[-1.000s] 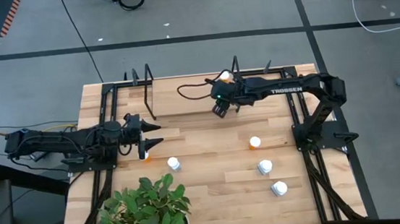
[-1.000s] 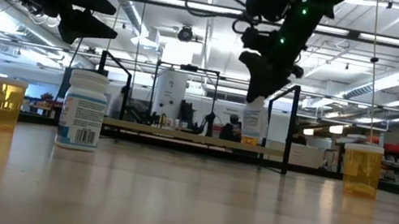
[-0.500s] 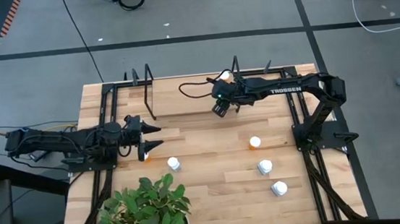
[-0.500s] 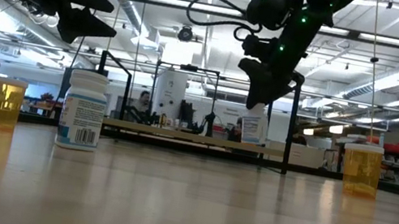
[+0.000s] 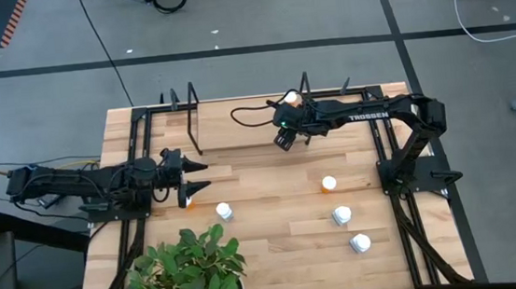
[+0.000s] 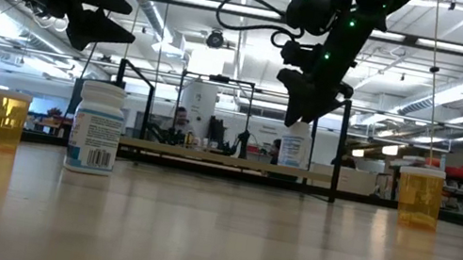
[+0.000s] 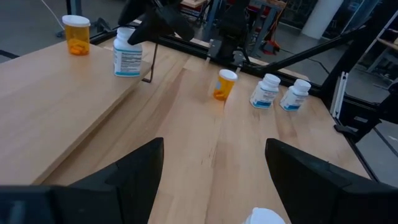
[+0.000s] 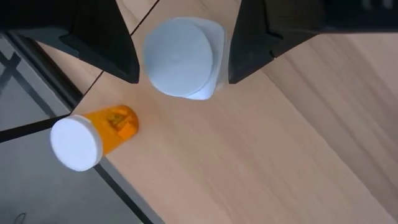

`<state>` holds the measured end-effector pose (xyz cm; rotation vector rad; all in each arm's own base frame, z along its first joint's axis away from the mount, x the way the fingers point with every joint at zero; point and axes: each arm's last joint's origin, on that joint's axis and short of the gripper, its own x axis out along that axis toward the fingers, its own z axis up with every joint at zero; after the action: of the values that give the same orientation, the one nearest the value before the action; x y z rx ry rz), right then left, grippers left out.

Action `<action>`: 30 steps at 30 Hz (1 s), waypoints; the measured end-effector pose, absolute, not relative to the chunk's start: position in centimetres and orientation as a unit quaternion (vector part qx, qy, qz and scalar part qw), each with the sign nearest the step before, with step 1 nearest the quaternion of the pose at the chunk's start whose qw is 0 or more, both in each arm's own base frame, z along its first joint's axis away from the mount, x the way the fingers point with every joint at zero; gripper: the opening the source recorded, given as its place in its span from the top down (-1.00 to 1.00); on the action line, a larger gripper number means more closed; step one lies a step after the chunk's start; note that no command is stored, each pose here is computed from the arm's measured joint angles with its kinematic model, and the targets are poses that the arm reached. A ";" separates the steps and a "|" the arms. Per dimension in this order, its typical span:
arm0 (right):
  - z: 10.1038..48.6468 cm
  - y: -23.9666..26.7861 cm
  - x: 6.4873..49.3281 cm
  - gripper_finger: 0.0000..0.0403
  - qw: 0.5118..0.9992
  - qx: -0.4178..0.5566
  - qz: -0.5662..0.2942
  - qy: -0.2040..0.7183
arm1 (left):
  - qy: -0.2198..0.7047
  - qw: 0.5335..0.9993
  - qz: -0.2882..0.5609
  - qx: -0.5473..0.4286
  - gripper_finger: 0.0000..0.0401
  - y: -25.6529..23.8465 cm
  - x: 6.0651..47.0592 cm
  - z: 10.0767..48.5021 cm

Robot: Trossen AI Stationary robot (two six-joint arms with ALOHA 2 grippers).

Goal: Pick and place medicine bottles onto shelf by color
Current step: Put the white pill bottle on the shelf

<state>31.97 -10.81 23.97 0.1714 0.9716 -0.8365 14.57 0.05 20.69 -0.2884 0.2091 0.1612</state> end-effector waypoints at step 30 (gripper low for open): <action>28.0 -0.5 29.6 -0.28 0.851 0.012 -0.156 0.501 | 0.105 0.981 0.081 -0.142 -0.43 0.1 14.6 20.6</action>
<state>29.62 -0.52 28.02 0.0251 1.0547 -0.3288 14.56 0.05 20.64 -0.2861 0.2118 0.1622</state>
